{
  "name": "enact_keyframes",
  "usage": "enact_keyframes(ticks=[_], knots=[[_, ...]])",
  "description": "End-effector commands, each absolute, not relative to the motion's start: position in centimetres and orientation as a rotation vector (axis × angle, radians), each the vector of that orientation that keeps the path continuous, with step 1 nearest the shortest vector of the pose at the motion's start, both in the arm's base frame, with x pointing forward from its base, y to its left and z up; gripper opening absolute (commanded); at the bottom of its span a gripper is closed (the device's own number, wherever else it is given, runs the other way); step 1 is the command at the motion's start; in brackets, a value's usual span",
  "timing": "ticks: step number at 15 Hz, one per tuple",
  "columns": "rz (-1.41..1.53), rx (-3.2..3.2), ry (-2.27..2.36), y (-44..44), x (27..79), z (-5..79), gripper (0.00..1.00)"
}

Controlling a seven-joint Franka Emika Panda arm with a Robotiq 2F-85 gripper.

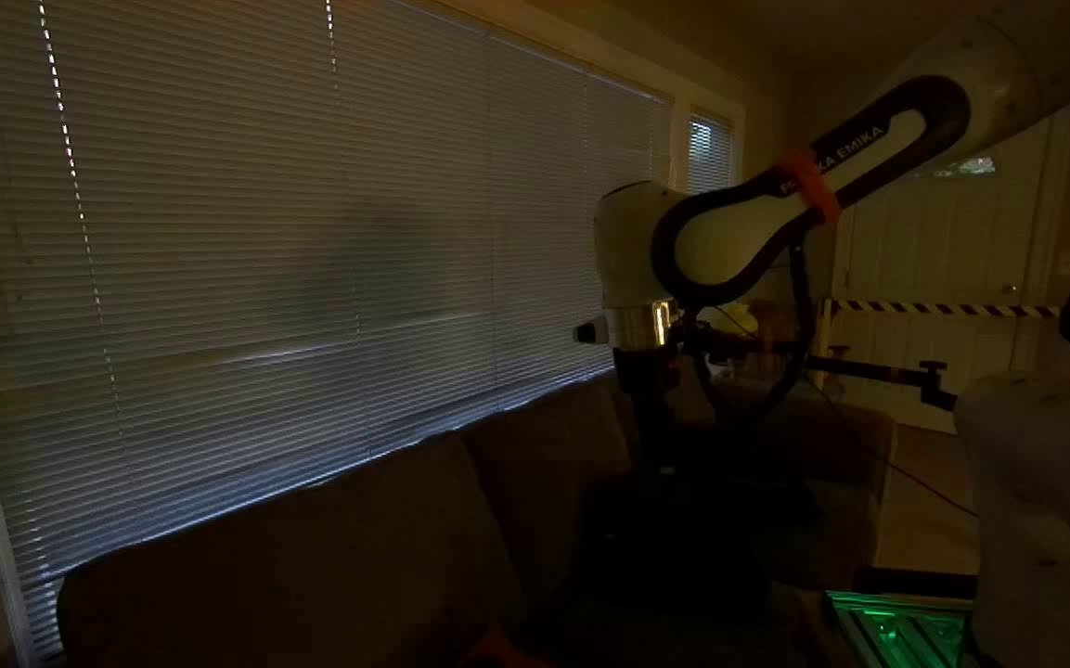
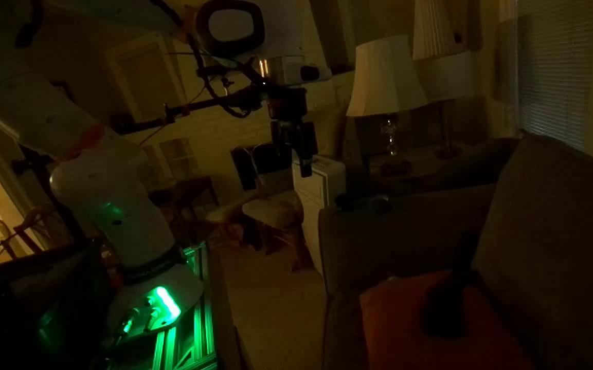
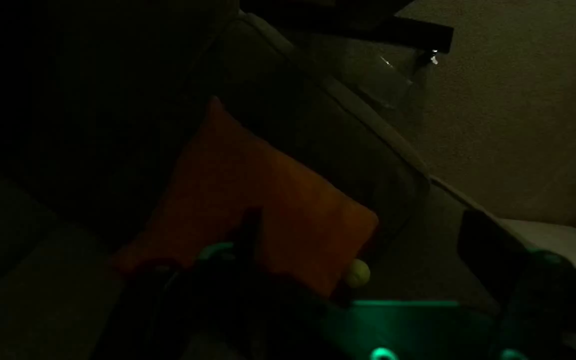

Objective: Pick up the black objects from the orange pillow and place them on the left armrest of the sofa.

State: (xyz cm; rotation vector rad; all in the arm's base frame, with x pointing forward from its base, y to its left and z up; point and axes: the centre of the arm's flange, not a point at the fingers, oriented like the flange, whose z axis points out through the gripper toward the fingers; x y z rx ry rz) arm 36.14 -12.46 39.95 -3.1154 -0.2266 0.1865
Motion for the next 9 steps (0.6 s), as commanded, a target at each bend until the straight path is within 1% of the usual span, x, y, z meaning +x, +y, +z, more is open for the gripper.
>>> enact_keyframes(ticks=[1, 6, 9], knots=[[0.186, -3.115, -0.227, -12.5, 36.1, 39.9, 1.0], [0.186, -3.115, -0.227, -12.5, 36.1, 39.9, 1.0], [0.128, -3.083, -0.211, -14.2, 38.6, 38.6, 1.0]])
